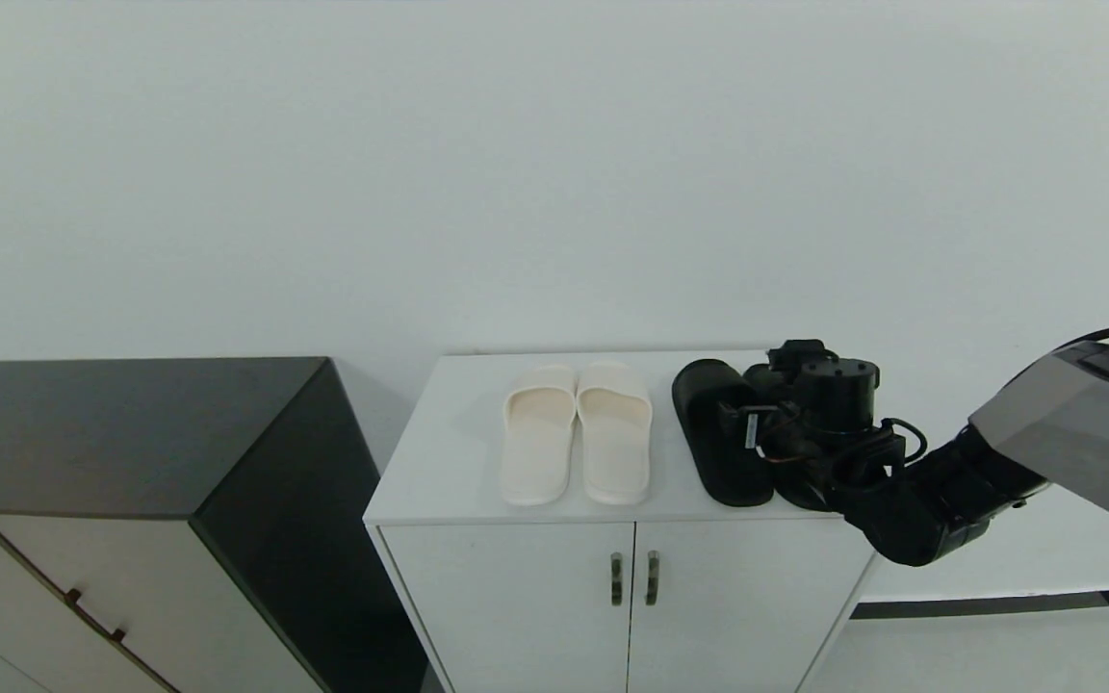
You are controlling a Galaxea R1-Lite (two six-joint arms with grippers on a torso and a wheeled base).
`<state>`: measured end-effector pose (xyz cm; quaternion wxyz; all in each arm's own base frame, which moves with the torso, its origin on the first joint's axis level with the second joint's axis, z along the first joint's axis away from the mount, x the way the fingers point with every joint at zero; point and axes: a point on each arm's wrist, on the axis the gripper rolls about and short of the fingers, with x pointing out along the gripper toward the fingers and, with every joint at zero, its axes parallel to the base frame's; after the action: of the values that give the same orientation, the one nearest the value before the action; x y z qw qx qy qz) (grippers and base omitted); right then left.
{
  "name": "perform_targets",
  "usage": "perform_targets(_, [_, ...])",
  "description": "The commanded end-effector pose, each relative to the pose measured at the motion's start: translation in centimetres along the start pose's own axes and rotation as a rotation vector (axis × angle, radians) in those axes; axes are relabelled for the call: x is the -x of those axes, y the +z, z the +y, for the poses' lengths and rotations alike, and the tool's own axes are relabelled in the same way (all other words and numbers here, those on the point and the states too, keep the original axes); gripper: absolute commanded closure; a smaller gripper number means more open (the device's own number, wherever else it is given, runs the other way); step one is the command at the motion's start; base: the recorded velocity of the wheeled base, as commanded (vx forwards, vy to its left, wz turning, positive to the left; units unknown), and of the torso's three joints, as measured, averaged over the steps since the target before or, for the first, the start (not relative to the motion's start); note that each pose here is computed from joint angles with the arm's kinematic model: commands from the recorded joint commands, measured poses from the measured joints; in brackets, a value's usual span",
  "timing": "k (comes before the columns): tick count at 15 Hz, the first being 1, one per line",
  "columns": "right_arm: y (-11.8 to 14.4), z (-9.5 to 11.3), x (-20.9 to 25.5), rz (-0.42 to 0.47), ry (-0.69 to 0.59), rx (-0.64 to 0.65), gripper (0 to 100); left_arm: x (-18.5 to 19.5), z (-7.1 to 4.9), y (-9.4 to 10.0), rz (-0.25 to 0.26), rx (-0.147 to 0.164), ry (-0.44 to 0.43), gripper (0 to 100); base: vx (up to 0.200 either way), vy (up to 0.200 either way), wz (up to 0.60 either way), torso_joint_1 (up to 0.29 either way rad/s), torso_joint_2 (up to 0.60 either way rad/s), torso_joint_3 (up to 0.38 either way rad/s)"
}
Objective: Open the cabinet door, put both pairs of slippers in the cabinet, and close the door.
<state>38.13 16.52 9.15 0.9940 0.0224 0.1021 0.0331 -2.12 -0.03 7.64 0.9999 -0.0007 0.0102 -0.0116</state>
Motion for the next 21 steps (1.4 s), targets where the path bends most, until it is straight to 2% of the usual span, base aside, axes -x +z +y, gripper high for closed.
perform_targets(1, [-0.2,0.2,-0.8,-0.006,-0.001,-0.002,0,0.0,0.0,0.0,0.000,0.000,0.000,100,0.000,0.000,0.00,0.000,0.00,0.000])
perform_targets(2, [-0.5,0.1,-1.2,-0.003,-0.007,-0.003,100,0.0,0.0,0.0,0.000,0.000,0.000,100,0.000,0.000,0.00,0.000,0.00,0.000])
perform_targets(9, [-0.2,0.3,-1.9,-0.026,-0.015,-0.011,100,0.1,0.0,0.0,-0.019,-0.002,0.003,100,0.000,0.000,0.00,0.000,0.00,0.000])
perform_targets(13, [0.4,-0.1,-0.3,-0.020,-0.005,-0.012,100,0.1,0.0,0.0,-0.019,0.000,0.003,100,0.000,0.000,0.00,0.000,0.00,0.000])
perform_targets(16, [1.4,0.1,3.4,0.003,0.112,0.000,100,0.1,0.0,0.0,-0.019,0.002,0.003,100,0.000,0.000,0.00,0.000,0.00,0.000])
perform_targets(17, [1.7,0.6,5.5,0.013,0.183,0.007,100,0.1,0.0,0.0,-0.019,0.000,0.003,100,0.000,0.000,0.00,0.000,0.00,0.000])
perform_targets(20, [2.5,1.3,8.6,0.010,0.247,0.016,100,0.1,0.0,0.0,-0.019,0.000,0.002,100,0.000,0.000,0.00,0.000,0.00,0.000])
perform_targets(21, [2.8,1.9,10.9,0.013,0.317,0.025,100,0.1,0.0,0.0,-0.019,0.000,0.000,100,0.000,0.000,0.00,0.000,0.00,0.000])
